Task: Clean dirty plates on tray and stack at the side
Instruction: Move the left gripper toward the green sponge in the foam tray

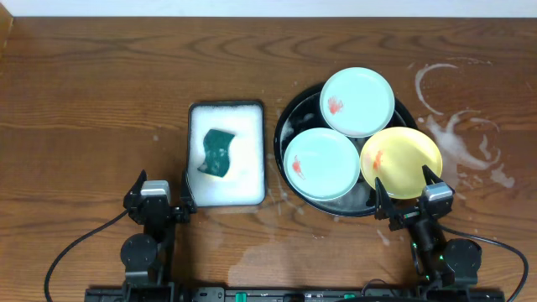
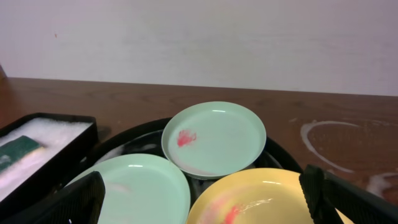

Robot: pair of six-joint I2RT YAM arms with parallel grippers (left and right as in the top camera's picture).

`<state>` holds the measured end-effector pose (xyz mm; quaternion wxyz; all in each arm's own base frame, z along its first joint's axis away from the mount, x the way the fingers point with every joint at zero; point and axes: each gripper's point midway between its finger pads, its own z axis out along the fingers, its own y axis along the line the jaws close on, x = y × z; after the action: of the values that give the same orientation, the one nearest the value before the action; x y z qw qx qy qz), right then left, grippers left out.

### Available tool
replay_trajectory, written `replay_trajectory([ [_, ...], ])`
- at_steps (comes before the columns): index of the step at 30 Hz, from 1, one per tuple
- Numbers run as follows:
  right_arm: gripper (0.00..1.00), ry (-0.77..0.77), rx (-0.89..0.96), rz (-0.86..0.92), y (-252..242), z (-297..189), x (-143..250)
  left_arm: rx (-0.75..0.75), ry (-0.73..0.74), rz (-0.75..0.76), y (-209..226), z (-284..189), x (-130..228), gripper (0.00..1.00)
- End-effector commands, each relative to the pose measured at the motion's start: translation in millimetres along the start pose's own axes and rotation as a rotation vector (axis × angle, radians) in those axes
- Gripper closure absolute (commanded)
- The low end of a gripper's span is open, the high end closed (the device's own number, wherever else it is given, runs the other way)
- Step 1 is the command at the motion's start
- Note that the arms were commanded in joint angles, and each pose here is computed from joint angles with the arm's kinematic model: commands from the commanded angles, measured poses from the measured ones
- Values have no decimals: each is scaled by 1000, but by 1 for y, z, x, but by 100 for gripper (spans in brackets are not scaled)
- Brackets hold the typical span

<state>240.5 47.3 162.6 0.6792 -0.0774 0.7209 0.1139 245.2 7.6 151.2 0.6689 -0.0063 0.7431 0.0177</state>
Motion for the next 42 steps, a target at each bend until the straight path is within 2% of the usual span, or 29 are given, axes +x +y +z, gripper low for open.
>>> replay_trajectory([
  [1, 1, 0, 3, 14, -1, 0, 0, -12, 51, 17, 2, 0, 15, 18],
  [35, 1, 0, 3, 14, -1, 0, 0, -6, 34, 12, 1, 0, 11, 18],
  [38, 1, 0, 3, 14, -1, 0, 0, 155, 14, -94, -26, -2, 4, 18],
  [42, 1, 0, 3, 14, -1, 0, 0, 666, 118, -346, -107, -37, 3, 18],
])
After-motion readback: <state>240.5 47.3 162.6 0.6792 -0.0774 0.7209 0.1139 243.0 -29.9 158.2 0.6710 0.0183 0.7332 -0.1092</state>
